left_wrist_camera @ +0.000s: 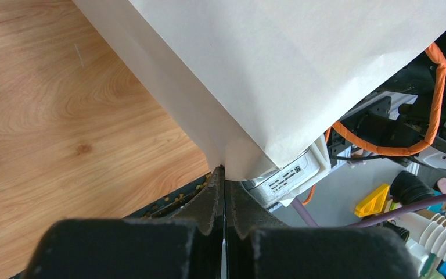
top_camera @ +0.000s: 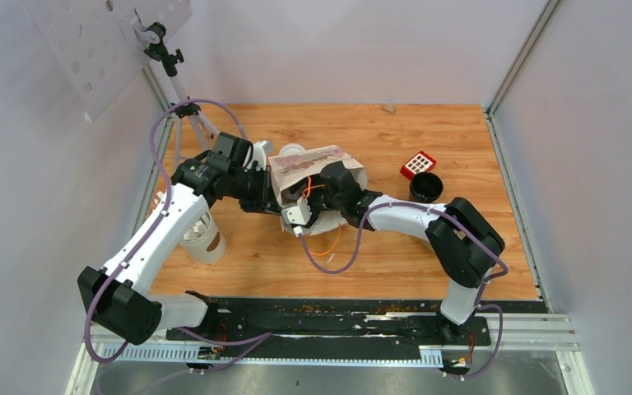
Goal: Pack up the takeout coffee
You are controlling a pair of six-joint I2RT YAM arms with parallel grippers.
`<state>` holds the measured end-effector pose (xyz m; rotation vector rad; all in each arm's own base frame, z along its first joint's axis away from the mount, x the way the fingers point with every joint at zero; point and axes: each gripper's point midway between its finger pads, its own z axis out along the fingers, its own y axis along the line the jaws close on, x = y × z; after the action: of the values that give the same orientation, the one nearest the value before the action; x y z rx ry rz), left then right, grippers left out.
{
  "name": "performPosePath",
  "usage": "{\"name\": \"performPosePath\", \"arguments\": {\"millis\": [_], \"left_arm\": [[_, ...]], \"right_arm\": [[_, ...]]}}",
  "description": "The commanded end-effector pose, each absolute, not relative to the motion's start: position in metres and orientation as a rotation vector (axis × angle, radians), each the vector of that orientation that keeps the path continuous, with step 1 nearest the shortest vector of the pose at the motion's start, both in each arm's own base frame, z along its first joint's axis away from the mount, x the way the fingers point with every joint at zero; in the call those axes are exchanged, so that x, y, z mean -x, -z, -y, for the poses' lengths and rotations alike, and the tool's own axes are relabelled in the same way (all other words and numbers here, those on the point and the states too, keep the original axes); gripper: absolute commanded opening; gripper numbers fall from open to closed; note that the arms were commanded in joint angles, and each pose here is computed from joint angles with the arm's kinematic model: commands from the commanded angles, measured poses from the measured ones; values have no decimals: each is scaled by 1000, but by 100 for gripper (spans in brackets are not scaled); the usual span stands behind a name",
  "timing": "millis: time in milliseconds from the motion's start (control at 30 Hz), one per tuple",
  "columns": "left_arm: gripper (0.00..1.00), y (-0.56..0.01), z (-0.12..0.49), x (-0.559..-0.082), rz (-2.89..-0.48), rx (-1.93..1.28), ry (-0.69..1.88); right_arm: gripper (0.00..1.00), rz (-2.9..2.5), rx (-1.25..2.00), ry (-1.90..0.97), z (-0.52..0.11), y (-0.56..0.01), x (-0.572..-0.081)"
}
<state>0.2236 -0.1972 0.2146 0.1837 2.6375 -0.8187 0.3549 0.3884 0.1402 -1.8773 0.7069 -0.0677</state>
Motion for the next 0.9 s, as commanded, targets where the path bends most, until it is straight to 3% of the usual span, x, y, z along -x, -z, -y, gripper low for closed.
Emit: {"name": "performPosePath", "arguments": {"millis": [0, 867], "left_arm": [[0, -229, 200, -217, -2595, -193, 879], [0, -227, 201, -214, -2600, -183, 894]], "right_arm": [[73, -725, 1847, 71, -388, -137, -362], [73, -815, 1846, 50, -382, -114, -372]]}}
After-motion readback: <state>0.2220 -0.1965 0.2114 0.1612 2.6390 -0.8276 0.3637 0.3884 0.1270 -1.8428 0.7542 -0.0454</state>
